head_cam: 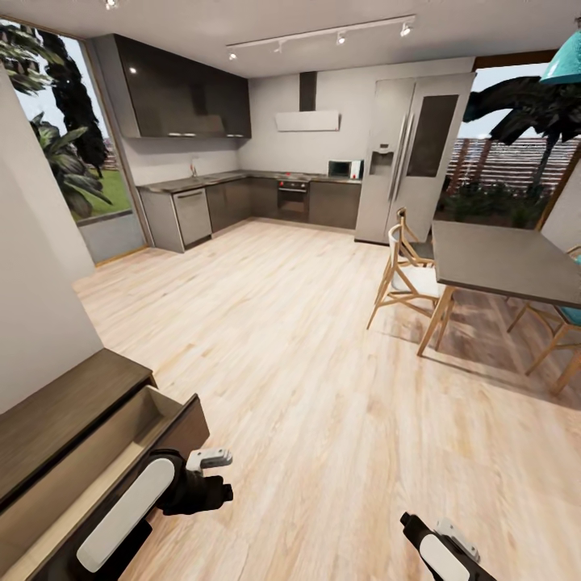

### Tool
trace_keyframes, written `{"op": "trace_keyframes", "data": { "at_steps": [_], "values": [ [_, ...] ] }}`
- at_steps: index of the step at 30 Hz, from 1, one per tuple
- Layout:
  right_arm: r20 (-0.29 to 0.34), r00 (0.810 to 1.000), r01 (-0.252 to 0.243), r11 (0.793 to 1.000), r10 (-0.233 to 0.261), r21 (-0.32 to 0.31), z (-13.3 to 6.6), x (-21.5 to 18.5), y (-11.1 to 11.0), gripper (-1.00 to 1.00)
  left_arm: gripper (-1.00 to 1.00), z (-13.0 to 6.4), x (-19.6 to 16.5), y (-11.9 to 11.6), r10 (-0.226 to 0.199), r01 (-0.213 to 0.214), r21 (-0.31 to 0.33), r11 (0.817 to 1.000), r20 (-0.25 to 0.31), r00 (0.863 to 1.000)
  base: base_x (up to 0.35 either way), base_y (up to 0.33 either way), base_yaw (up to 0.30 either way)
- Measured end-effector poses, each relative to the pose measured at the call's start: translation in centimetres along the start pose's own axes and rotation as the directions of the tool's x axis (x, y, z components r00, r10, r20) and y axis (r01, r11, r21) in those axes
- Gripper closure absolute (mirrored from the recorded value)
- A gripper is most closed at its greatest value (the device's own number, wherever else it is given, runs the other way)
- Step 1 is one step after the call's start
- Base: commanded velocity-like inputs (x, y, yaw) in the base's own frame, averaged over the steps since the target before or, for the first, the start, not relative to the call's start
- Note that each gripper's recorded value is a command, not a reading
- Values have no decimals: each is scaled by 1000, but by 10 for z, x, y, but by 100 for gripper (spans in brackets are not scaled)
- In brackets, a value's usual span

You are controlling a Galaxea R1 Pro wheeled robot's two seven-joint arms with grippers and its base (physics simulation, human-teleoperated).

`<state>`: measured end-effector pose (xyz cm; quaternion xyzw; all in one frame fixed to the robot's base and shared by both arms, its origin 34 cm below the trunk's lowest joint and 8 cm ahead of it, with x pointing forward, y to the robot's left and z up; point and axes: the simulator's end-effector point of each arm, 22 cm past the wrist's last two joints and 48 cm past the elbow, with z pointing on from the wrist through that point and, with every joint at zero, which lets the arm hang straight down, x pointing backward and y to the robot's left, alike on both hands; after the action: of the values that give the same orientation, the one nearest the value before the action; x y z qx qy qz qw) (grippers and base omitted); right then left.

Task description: Place each of the two pumpkins and all three candles from the living room inside a cabinet in the living room (use any cabinet), then make sure every cabinet is closed, and position the cauldron so it is next to a table in the living room.

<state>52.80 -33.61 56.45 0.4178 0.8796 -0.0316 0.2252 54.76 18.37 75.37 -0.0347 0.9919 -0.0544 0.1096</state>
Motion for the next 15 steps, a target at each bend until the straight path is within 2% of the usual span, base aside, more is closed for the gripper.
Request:
{"op": "trace_keyframes", "data": {
  "at_steps": [5, 8, 10, 15],
  "values": [
    [4, 1000, -11, 1000, 11, -6, -2, -3, 2, -100, -100, -3, -2, -1, 1, -1, 1, 1000, 8, 1000, 0, 0, -2],
    [-2, 999, -37, 999, 37, -10, -3, -3, 3, -100, -100, -5, -2, -1, 1, -1, 2, 1000, 13, 1000, 0, 0, 0],
    [-18, 996, -83, 996, 83, -12, -4, -1, 4, -100, -100, -6, -3, -1, 2, -2, 2, 1000, 16, 1000, 0, 0, 0],
    [-23, 994, -109, 994, 109, -18, -6, -1, 6, -100, -100, -9, -5, -1, 3, -3, 2, 1000, 25, 1000, 0, 0, 0]
  ]
}}
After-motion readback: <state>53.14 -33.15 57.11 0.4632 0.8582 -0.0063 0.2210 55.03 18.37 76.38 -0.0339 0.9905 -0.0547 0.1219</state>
